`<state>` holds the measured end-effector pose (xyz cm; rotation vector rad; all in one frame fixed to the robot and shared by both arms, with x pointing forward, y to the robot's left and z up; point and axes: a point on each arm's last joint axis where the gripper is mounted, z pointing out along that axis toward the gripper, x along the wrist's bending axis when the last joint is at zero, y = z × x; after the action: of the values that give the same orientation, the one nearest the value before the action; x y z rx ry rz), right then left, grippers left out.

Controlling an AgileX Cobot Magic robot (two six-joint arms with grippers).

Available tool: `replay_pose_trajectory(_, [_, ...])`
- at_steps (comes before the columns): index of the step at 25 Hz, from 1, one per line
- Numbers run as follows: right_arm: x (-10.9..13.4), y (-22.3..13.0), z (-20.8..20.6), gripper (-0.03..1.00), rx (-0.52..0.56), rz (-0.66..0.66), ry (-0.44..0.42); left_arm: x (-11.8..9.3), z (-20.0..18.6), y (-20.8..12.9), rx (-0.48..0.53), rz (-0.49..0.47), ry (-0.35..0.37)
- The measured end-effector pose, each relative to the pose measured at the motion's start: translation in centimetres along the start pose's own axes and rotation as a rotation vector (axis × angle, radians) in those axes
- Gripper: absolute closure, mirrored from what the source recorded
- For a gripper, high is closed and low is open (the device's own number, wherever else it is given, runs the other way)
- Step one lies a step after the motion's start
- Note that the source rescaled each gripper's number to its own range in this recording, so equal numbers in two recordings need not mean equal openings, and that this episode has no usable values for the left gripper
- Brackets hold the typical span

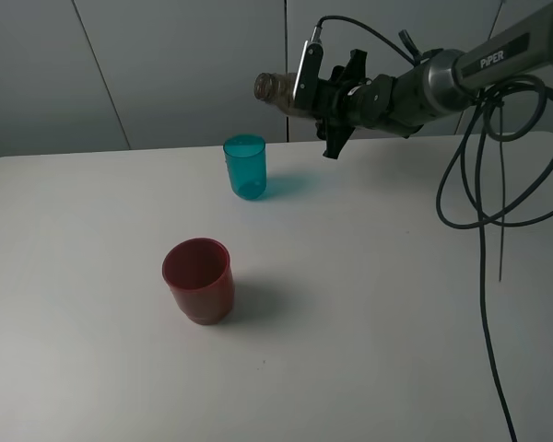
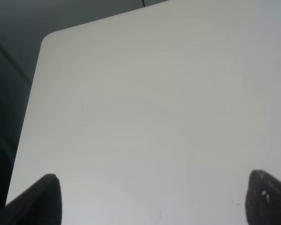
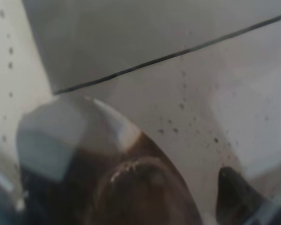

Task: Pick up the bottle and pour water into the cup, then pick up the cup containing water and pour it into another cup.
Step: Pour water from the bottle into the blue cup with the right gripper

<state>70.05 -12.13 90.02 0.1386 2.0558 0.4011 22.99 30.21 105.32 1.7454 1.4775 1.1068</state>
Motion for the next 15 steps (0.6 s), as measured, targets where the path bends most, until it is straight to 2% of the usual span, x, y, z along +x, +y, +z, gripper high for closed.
replay_pose_trajectory(6, [-0.51,0.08,0.04,0.95,0.006,-0.116,-0.029,0.00,0.00,0.00,0.000,0.000,0.000])
replay_pose_trajectory(15, [-0.34,0.29,0.95,0.95,0.007,-0.117,-0.033,0.00,0.00,0.00,0.000,0.000,0.000])
